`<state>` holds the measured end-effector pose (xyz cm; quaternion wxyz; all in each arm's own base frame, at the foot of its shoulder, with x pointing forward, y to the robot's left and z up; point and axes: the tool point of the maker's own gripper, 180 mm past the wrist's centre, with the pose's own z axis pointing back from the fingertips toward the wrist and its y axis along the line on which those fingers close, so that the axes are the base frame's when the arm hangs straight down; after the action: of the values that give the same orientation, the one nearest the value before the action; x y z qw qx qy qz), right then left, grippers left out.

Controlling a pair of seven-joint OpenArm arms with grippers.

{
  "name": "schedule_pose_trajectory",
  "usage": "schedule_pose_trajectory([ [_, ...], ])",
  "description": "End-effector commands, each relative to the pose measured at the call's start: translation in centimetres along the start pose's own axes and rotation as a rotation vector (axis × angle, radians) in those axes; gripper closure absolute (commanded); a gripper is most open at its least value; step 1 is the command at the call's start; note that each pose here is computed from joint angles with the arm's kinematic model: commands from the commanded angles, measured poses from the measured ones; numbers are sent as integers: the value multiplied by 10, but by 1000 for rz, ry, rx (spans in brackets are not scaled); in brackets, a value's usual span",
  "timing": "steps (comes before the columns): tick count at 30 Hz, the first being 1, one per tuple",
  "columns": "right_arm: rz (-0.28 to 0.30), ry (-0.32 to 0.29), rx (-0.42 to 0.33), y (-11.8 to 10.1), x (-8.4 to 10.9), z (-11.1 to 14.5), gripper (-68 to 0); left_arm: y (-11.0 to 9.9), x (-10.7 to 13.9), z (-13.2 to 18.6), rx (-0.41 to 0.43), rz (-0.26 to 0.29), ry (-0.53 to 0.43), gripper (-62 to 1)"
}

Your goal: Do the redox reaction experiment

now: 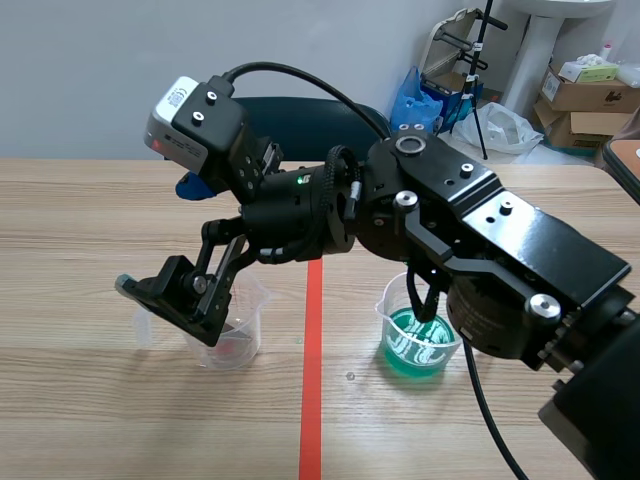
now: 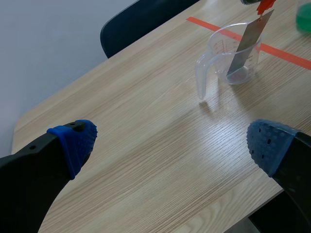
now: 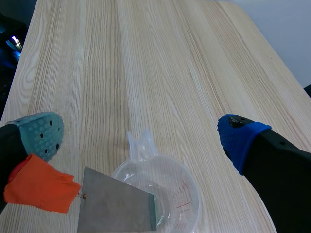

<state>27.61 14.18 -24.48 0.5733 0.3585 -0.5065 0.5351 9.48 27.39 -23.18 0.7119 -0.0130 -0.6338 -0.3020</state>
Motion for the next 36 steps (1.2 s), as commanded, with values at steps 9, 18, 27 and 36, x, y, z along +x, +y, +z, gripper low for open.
schedule_pose_trajectory([
  [9, 36, -120, 5, 10, 40, 7, -679, 3, 5, 0, 14, 0, -24, -623],
  [18, 60, -170, -139, 11, 61, 53, -679, 2, 5, 0, 12, 3, -24, -623],
  [27, 38, -144, -430, -18, 50, 124, -679, -2, 3, 0, -12, 53, -9, -623],
  [36, 22, -136, -610, -12, 49, 184, -679, 3, 10, -22, -8, 35, -91, -623],
])
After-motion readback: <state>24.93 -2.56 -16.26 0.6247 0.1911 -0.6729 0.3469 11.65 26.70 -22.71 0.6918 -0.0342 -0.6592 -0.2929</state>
